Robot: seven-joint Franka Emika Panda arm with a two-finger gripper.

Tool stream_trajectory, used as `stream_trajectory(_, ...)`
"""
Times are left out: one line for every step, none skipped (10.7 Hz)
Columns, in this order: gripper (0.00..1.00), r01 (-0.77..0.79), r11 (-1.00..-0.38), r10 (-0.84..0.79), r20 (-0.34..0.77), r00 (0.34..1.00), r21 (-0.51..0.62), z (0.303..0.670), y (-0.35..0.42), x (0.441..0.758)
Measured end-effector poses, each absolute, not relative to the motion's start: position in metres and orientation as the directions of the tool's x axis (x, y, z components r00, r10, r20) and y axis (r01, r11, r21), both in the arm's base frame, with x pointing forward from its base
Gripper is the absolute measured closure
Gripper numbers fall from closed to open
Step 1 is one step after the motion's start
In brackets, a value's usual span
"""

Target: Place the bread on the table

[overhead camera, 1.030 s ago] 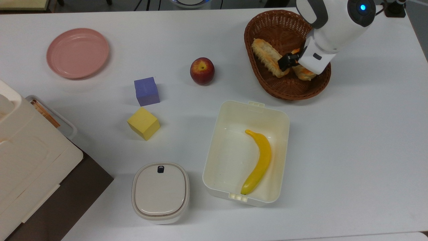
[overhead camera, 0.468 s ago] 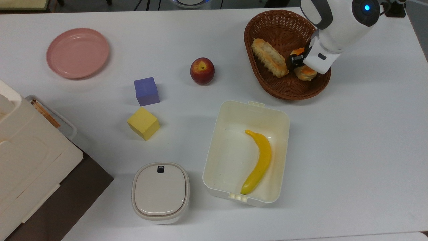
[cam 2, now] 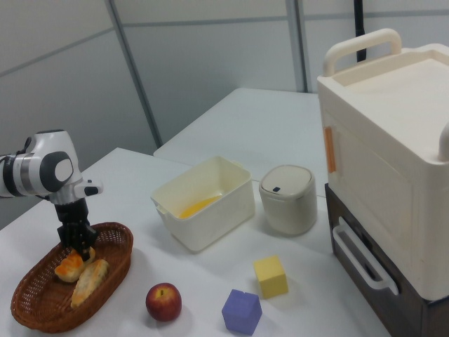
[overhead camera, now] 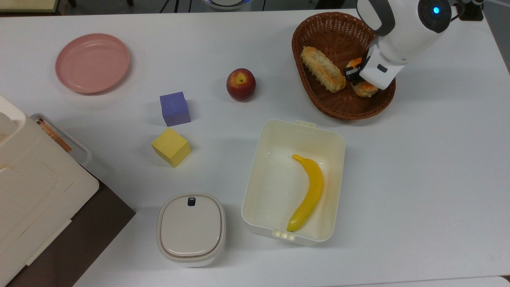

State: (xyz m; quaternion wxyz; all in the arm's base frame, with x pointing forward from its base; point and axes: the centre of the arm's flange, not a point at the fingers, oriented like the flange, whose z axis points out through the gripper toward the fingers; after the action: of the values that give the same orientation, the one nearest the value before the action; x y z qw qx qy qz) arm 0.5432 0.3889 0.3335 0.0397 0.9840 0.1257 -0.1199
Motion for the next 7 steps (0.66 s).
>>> stream_trajectory(0.98, 0.253, -0.966, 0.236, -0.235, 0.943, 0.046, 0.34, 0.388, 0.545)
stream_trajectory(0.98, 0.248, -0.968, 0.233, -0.219, 0.947, 0.043, 0.351, 0.386, 0.548)
stream_trajectory(0.98, 0.239, -0.97, 0.224, -0.215, 0.951, 0.043, 0.367, 0.379, 0.55)
stream_trajectory(0.98, 0.227, -0.973, 0.211, -0.219, 0.953, 0.047, 0.385, 0.369, 0.552)
stream_trajectory(0.93, 0.216, -0.975, 0.2, -0.218, 0.955, 0.049, 0.401, 0.361, 0.553)
stream_trajectory(0.78, 0.211, -0.976, 0.195, -0.216, 0.957, 0.05, 0.41, 0.356, 0.553)
stream_trajectory(0.62, 0.211, -0.976, 0.196, -0.215, 0.957, 0.05, 0.412, 0.357, 0.552)
